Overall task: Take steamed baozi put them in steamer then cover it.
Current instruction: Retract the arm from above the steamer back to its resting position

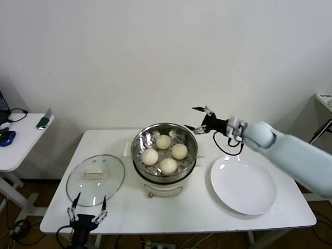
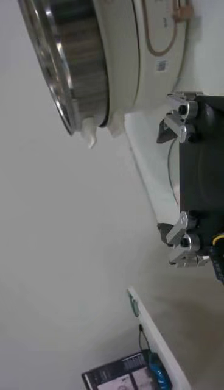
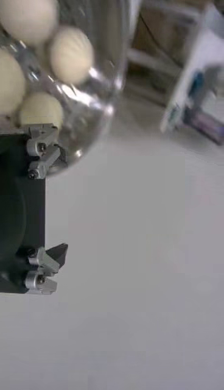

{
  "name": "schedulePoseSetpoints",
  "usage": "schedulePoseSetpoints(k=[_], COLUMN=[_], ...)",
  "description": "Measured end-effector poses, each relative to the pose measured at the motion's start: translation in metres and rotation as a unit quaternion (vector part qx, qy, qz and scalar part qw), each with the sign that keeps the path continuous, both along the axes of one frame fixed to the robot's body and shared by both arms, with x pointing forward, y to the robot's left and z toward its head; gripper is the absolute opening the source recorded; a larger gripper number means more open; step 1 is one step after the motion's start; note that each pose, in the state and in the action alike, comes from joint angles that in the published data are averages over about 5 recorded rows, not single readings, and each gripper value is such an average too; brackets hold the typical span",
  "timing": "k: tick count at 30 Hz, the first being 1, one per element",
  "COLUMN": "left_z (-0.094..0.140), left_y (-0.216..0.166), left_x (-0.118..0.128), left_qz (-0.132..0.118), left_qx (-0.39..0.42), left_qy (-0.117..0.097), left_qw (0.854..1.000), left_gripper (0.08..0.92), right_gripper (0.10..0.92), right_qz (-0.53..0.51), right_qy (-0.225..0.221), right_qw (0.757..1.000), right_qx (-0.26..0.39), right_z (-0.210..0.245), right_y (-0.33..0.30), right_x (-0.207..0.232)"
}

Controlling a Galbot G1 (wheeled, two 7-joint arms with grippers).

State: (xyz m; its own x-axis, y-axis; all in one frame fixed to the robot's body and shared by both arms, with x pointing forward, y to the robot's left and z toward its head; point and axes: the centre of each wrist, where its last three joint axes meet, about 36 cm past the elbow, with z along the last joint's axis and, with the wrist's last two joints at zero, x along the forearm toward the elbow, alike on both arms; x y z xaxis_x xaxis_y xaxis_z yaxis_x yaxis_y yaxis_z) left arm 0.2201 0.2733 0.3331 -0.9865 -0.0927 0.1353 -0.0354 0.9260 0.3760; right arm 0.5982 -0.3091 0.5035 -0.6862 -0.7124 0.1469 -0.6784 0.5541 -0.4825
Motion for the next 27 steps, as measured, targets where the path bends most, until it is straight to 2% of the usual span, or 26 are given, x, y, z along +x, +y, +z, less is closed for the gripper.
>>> schedulePoseSetpoints(k=[8,14,17,21,27], left_z=[0.009,0.015,0.014,0.007,-0.013], left_y=[0.006,0.009,0.009,0.006,0.009], left_x=[0.011,0.024,0.031,0.042,0.065], left_qz=[-0.007,-0.027,-0.038,-0.047,-0.037], left_qx=[0.085,0.192,0.255,0.34,0.443], left_qy=[0.004,0.014,0.024,0.038,0.046], left_qw=[0.996,0.981,0.966,0.939,0.895], left_gripper=[0.823,0.823,0.823,0.823,0.823], right_gripper=[0.823,0.823,0.823,0.823,0.823], right_qz=[-0.098,-0.171,-0.207,-0.247,-0.292], right_qy=[-0.02,-0.011,-0.002,0.01,0.026], right_qw=[0.987,0.965,0.953,0.94,0.925], right_qx=[0.127,0.198,0.22,0.237,0.243], right_z=[-0.044,-0.076,-0.089,-0.104,-0.122], right_y=[-0.013,-0.022,-0.028,-0.035,-0.047], right_x=[-0.04,-0.077,-0.097,-0.122,-0.152])
